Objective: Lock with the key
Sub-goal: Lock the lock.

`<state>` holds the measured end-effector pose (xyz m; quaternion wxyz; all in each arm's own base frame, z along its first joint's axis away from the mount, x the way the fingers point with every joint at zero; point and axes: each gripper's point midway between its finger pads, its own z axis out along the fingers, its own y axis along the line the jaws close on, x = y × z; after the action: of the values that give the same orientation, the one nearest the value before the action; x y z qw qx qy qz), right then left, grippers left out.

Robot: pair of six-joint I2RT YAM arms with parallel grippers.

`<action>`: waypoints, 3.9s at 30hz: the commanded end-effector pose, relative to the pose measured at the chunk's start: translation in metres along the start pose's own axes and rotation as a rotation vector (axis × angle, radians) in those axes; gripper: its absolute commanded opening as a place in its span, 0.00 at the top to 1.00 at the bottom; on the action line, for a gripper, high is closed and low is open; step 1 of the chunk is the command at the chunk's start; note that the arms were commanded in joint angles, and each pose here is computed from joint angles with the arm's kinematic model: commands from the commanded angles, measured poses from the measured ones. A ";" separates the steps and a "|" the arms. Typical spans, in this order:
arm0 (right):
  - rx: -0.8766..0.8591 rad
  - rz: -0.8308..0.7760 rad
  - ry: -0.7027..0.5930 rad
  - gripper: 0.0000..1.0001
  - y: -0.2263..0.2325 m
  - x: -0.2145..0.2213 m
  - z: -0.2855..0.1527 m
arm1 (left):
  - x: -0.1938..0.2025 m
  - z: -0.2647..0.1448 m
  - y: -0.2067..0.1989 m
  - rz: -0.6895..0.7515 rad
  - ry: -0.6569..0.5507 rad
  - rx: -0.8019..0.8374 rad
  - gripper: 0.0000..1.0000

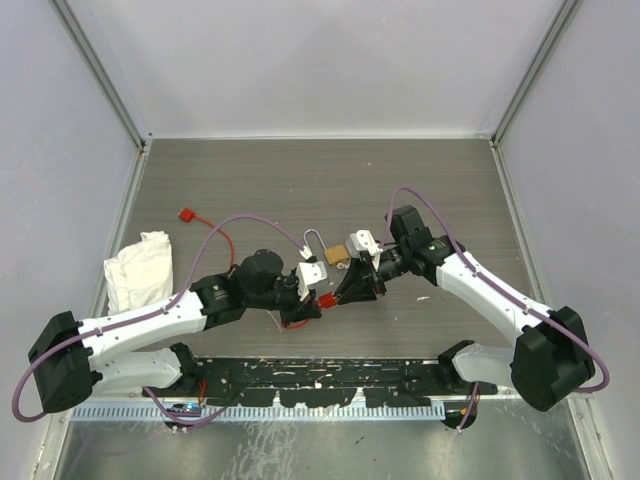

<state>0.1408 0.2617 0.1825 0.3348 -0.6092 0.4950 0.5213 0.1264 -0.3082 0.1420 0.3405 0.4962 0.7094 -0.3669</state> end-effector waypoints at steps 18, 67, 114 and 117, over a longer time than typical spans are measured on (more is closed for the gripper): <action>-0.034 -0.038 -0.052 0.76 0.004 -0.018 -0.001 | -0.019 0.000 -0.001 0.025 -0.066 0.012 1.00; -0.202 0.215 0.103 0.99 0.038 0.017 0.020 | -0.010 -0.038 0.052 0.206 0.068 -0.509 1.00; -0.078 0.004 0.095 0.99 0.022 0.016 0.010 | 0.017 -0.047 0.006 0.273 0.125 -0.450 1.00; -0.063 0.010 0.086 0.99 0.019 0.014 0.007 | 0.021 -0.032 0.004 0.296 0.154 -0.429 1.00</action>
<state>0.1186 0.2698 0.1728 0.3032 -0.6537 0.4638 0.5155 0.0988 -0.2837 0.1446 0.4164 0.5154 0.7197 -0.2075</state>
